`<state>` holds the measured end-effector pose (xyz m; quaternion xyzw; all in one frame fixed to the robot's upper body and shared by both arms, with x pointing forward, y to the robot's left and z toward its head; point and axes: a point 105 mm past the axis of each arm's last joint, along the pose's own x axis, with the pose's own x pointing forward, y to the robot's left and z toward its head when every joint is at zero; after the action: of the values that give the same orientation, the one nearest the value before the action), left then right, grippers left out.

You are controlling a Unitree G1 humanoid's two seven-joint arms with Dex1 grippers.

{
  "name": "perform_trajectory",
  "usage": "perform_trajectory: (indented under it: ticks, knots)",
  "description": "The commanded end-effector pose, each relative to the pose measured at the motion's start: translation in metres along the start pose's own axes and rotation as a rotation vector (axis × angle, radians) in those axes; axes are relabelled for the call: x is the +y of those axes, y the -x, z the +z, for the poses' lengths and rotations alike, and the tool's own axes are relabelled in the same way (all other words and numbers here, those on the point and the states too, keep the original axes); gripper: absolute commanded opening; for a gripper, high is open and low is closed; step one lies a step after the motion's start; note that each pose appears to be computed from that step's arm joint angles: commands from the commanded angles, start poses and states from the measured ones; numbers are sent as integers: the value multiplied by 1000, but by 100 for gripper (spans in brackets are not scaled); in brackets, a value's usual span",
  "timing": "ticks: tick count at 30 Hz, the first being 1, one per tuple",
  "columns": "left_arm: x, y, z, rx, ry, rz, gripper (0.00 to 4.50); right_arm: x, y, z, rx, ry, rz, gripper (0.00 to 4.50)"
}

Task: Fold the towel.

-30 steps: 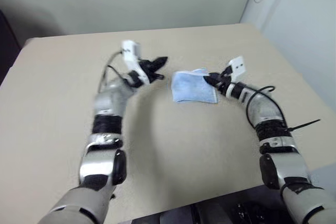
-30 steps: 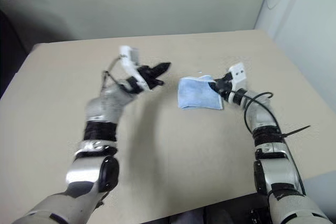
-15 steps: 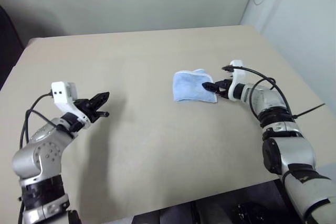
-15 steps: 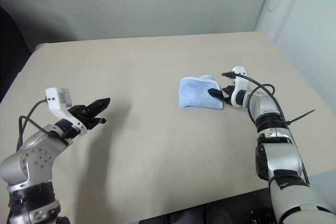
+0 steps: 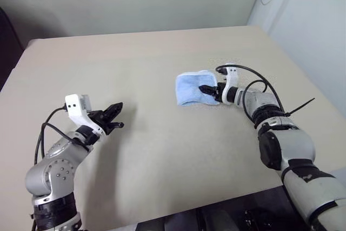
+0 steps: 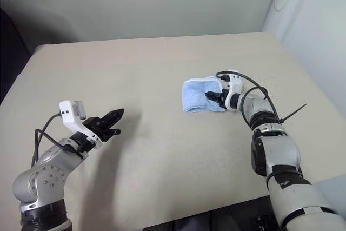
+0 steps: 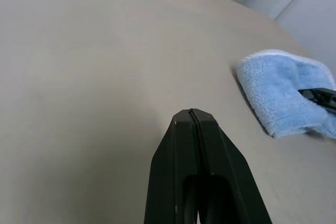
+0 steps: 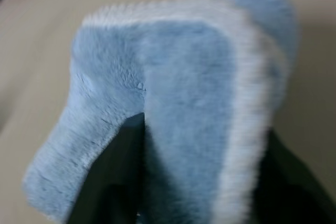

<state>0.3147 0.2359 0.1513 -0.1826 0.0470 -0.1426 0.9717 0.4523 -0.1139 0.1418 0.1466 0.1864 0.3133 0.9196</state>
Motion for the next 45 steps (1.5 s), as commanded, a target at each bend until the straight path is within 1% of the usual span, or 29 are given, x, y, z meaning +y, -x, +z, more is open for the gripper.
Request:
perform_trajectory:
  ticks: [1,4,7,8,10,13,15,18,22,23,25,27,28,33,35,39,43,45]
  knots:
    - [-11,-1,7,-42,-13,-29,0,-5,15,31,-102,-95,0,104]
    - [-13,-4,4,-36,-6,-37,0,-20,31,44,-171,-187,-42,2]
    - [-15,-8,3,-31,-2,-45,0,-48,62,69,-318,-317,-140,1]
    - [-17,-9,3,-32,-1,-50,0,-60,77,78,-381,-376,-176,1]
    - [-17,-10,3,-31,0,-55,0,-80,105,90,-477,-423,-253,1]
    - [-18,-14,0,-24,15,-62,0,-106,144,99,-574,-452,-368,1]
    - [-20,-18,-3,-13,21,-70,0,-122,165,99,-621,-475,-465,1]
    - [-25,-26,-6,-2,26,-91,0,-140,178,86,-626,-523,-587,1]
    - [-31,-33,-7,-1,27,-110,0,-154,173,55,-557,-558,-723,1]
    - [-32,-34,-7,-1,27,-113,0,-156,172,50,-533,-545,-745,1]
    - [-33,-34,-8,-3,27,-117,0,-155,168,45,-473,-447,-782,1]
    - [-32,-33,-9,-4,30,-116,0,-155,166,43,-438,-416,-787,1]
    - [-31,-32,-10,-4,32,-114,0,-154,165,42,-432,-416,-778,59]
    - [-30,-28,-13,-12,42,-104,0,-153,169,47,-427,-404,-762,220]
    - [-30,-28,-14,-18,49,-102,0,-154,174,50,-426,-383,-780,302]
    - [-30,-26,-13,-23,57,-100,0,-160,189,54,-429,-319,-842,441]
    - [-26,-22,-14,-21,50,-90,0,-164,215,68,-447,-100,-949,446]
    - [-21,-19,-12,-30,33,-70,0,-157,218,75,-460,-26,-916,446]
